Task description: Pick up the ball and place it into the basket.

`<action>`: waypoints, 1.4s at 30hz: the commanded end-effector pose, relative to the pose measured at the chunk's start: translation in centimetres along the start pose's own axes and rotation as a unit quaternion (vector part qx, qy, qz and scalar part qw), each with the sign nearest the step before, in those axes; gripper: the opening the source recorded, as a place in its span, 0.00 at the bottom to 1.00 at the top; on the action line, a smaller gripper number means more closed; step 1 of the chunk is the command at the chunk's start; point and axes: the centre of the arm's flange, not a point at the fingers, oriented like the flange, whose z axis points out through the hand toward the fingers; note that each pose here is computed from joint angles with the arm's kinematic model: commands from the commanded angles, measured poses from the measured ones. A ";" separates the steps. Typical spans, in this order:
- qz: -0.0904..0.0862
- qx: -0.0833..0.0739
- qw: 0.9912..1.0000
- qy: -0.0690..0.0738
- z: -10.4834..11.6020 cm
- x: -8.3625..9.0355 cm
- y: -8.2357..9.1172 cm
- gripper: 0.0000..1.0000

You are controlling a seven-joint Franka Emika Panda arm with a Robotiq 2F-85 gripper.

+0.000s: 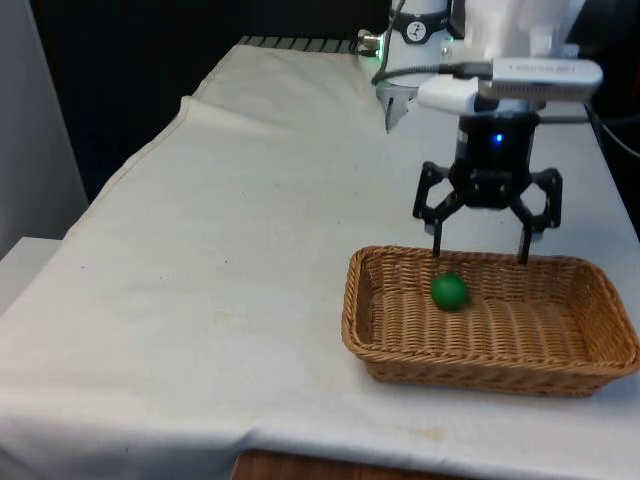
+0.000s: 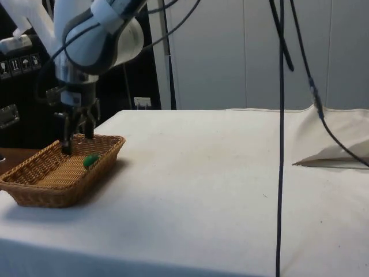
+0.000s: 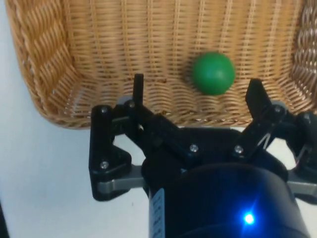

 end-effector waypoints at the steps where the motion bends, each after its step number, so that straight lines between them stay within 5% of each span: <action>1: -0.001 -0.002 1.000 0.001 -0.6 -0.1 0.0 1.00; 23: -0.004 0.016 1.000 0.004 -8.5 -1.2 0.8 1.00; 42: -0.019 0.031 0.999 0.000 -15.2 -4.2 1.3 1.00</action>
